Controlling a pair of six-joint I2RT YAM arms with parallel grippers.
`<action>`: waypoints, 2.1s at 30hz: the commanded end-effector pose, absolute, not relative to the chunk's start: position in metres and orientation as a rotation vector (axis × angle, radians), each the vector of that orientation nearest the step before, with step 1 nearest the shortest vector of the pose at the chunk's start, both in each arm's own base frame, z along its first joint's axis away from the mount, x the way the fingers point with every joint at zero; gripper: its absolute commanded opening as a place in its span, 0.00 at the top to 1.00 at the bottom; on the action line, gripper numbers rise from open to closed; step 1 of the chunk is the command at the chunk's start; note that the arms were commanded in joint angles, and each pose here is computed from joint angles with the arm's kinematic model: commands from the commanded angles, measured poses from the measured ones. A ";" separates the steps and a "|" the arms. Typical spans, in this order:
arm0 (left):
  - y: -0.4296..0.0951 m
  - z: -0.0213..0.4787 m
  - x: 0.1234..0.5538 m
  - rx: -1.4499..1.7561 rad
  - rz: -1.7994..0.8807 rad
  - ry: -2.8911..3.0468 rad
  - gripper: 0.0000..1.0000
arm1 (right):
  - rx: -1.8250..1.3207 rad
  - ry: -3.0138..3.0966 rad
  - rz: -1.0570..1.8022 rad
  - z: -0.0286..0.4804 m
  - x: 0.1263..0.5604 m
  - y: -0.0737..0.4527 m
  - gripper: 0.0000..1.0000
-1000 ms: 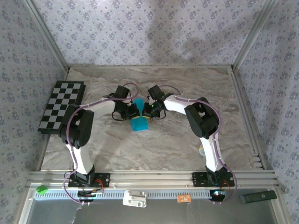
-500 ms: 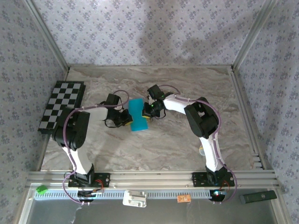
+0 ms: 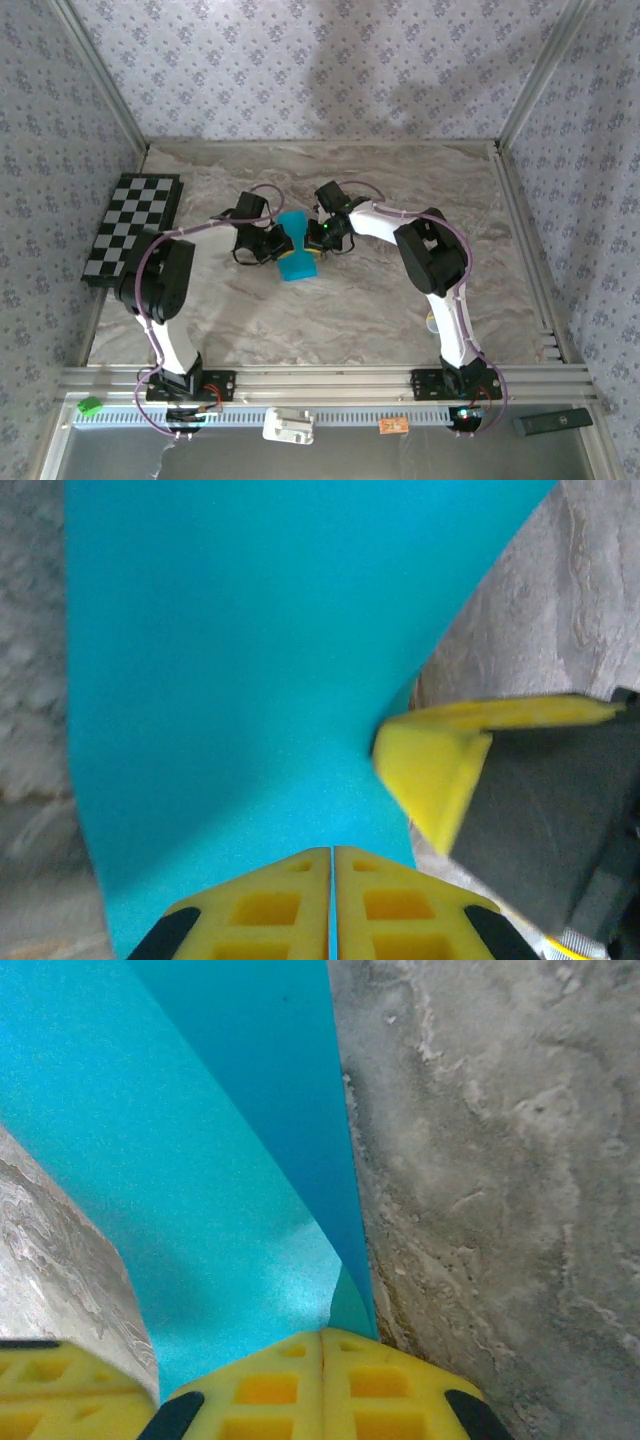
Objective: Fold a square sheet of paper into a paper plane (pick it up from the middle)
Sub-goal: First fold the square sheet of paper in half at the center of the table.
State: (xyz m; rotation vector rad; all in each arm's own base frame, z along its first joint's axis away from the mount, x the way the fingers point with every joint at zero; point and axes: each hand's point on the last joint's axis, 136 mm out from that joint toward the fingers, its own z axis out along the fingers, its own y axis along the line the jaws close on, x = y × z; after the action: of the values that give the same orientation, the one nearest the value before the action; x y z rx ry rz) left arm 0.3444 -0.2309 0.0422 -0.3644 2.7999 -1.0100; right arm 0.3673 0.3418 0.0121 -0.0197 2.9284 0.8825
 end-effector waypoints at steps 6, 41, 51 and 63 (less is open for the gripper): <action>-0.184 0.002 0.339 -0.598 -0.899 2.840 0.91 | 0.146 3.248 0.188 -0.098 0.314 0.239 1.00; -0.176 0.012 0.268 -0.535 -0.821 2.969 0.92 | 0.161 3.248 0.188 -0.103 0.317 0.236 1.00; -0.224 0.044 0.303 -0.377 -0.939 2.887 0.92 | 0.153 3.249 0.190 -0.102 0.317 0.237 1.00; -0.200 -0.008 0.249 -0.488 -0.841 3.038 0.92 | 0.145 3.251 0.172 -0.102 0.316 0.235 1.00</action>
State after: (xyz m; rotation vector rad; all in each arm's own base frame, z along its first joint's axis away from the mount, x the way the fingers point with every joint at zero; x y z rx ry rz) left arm 0.2907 -0.2208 0.0166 -0.3993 2.8965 -0.9580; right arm 0.3675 0.3410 0.0099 -0.0167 2.9352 0.8791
